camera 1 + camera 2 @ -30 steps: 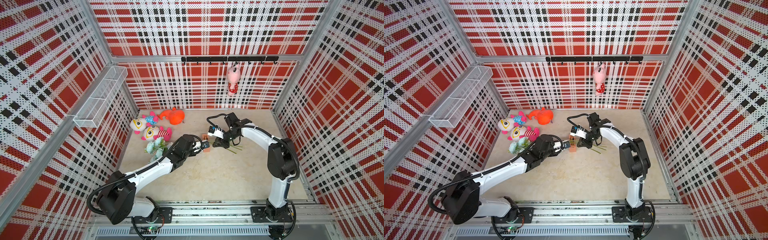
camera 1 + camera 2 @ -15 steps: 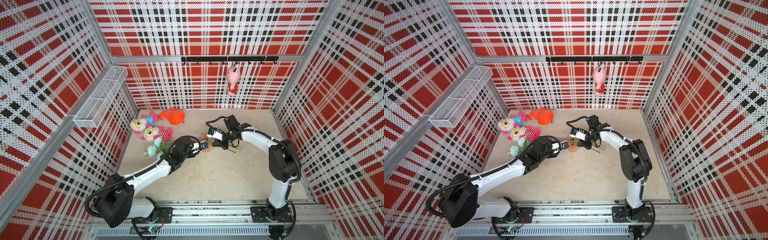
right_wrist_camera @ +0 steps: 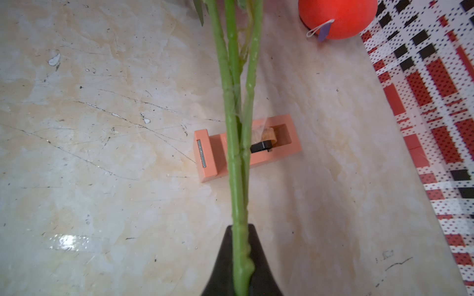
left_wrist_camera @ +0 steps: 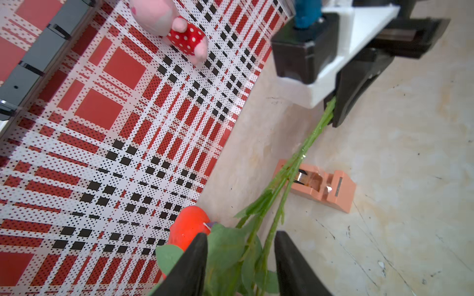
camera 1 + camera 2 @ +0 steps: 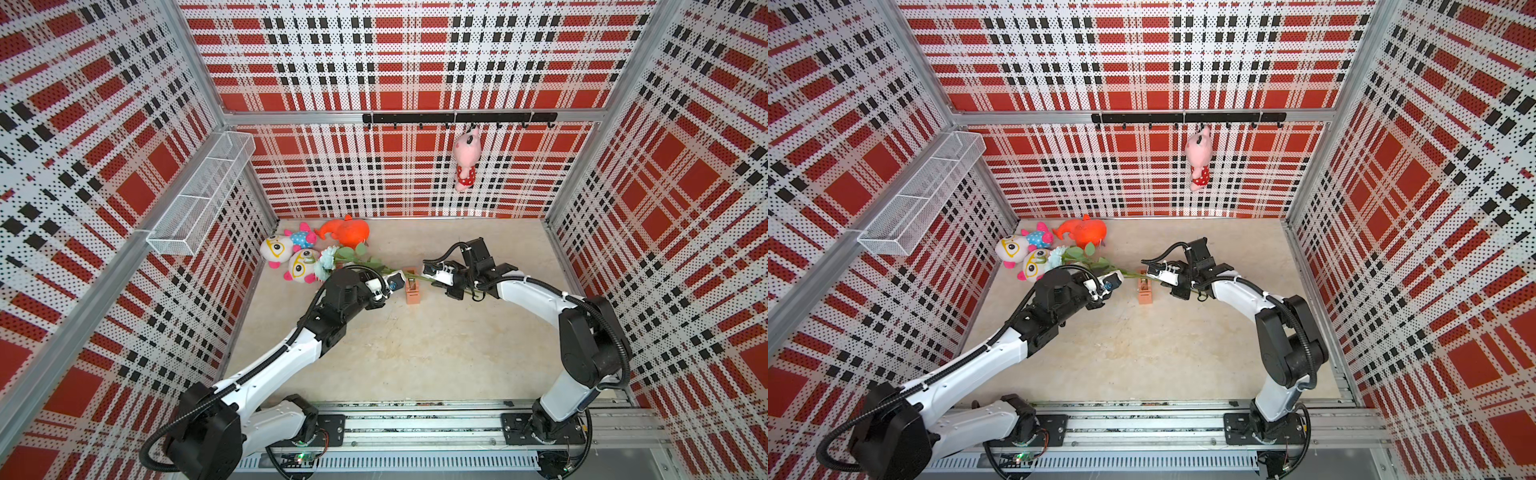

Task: Wrap bouquets with tape
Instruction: Wrap the tape around the bouquet.

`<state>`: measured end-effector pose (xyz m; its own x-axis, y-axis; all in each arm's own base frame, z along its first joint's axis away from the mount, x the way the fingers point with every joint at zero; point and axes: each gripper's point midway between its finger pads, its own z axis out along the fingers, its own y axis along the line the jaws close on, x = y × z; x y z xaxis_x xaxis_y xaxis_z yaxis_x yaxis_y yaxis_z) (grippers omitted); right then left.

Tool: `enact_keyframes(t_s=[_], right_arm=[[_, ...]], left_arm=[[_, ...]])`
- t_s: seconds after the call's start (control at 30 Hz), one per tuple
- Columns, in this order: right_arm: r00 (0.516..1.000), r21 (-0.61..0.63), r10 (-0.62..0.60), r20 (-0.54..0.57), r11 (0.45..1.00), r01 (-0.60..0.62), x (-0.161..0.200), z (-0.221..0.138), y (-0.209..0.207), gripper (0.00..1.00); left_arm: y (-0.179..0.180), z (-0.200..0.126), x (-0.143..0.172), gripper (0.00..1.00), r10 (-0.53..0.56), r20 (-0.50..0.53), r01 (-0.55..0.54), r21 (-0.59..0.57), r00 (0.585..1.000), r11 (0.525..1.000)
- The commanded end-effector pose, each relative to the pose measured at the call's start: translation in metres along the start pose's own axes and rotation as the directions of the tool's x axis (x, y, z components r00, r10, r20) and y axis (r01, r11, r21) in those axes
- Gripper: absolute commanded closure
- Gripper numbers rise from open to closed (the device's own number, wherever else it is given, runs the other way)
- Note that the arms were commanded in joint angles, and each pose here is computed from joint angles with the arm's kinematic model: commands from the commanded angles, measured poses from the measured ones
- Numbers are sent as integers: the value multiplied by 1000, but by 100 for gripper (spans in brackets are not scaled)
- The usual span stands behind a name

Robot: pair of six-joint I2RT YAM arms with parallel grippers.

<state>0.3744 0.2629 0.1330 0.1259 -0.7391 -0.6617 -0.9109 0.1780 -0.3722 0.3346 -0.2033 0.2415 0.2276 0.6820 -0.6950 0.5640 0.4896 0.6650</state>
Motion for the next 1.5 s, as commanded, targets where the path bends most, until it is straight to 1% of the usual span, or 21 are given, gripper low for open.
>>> enact_keyframes(t_s=[0.0, 0.07, 0.13, 0.2, 0.33, 0.37, 0.6, 0.83, 1.0, 1.17, 1.3, 1.47], right_arm=[[983, 140, -172, 64, 977, 162, -27, -9, -20, 100], [972, 174, -231, 50, 960, 219, -28, -9, -21, 100], [956, 226, -289, 50, 936, 271, -32, -10, -23, 100], [935, 285, -348, 67, 905, 316, -39, -15, -25, 100], [887, 394, -452, 88, 834, 386, -51, -25, -27, 100], [877, 407, -472, 88, 821, 401, -52, -26, -25, 100], [832, 479, -551, 60, 747, 460, -57, -32, -21, 100], [813, 492, -582, 14, 712, 501, -53, -30, -18, 100], [811, 492, -585, 12, 709, 504, -52, -29, -17, 100], [811, 487, -584, 8, 711, 507, -48, -27, -15, 100], [810, 476, -587, 8, 714, 513, -47, -25, -12, 100], [808, 472, -589, 9, 715, 516, -46, -23, -11, 100]], left_arm=[[12, -4, -25, 48, -66, 121, 60, 58, 990, 997], [11, 2, -24, 46, -77, 113, 64, 115, 991, 991], [11, 10, -26, 46, -85, 84, 71, 158, 993, 985], [6, 19, -21, 45, -86, 43, 75, 214, 995, 974], [-6, 30, -15, 44, -86, -6, 84, 302, 996, 950], [-12, 33, -13, 44, -77, -15, 78, 336, 997, 938], [-37, 52, 2, 41, -37, -108, 81, 432, 993, 898], [-56, 55, 7, 40, -36, -105, 84, 498, 994, 863], [-68, 63, 11, 41, -36, -117, 93, 533, 993, 841], [-69, 63, 2, 42, -38, -83, 78, 557, 996, 827], [-59, 58, -2, 42, -33, -87, 75, 543, 996, 836], [-39, 45, -5, 41, -42, -77, 75, 505, 996, 860]])
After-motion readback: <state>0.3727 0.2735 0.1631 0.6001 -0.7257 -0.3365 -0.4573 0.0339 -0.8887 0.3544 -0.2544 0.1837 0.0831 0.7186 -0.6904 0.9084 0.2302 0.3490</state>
